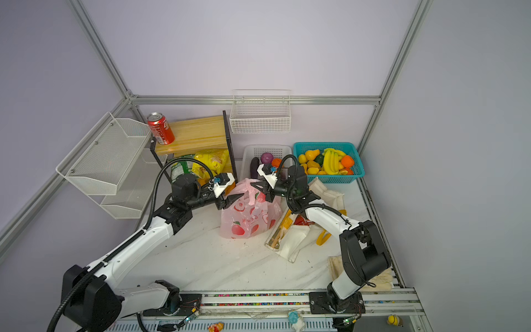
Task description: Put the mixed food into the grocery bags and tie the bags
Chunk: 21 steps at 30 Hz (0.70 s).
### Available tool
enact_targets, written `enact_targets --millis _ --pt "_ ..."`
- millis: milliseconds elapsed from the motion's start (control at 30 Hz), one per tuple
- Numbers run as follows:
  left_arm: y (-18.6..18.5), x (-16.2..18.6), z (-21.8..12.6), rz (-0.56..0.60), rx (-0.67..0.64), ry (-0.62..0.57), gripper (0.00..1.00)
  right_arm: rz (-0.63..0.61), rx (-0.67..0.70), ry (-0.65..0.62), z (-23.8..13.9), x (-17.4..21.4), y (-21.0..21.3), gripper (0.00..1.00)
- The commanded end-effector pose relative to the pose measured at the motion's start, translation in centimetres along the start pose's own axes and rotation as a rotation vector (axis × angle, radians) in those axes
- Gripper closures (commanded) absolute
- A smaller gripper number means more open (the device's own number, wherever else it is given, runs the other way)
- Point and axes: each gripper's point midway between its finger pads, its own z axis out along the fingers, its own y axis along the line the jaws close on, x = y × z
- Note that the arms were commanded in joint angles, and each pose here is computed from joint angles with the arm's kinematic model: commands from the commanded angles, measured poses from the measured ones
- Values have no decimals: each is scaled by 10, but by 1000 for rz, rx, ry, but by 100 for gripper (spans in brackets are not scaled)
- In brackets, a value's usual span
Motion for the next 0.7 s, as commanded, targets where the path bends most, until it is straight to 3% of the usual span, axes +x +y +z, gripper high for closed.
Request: enact_targets --millis 0,167,400,533,667 --pt "10 -42 3 16 43 -51 30 -83 -32 -71 -7 -22 11 100" --pt "11 -29 24 -30 112 -14 32 -77 -24 -81 -8 -22 11 100" --pt "13 -17 41 -44 131 16 51 -66 -31 -103 -8 -26 12 100" --pt "13 -16 47 -40 144 5 66 -58 -47 -111 -6 -27 15 100" --pt "12 -16 50 -28 150 -8 94 -62 -44 -106 -5 -23 16 100"
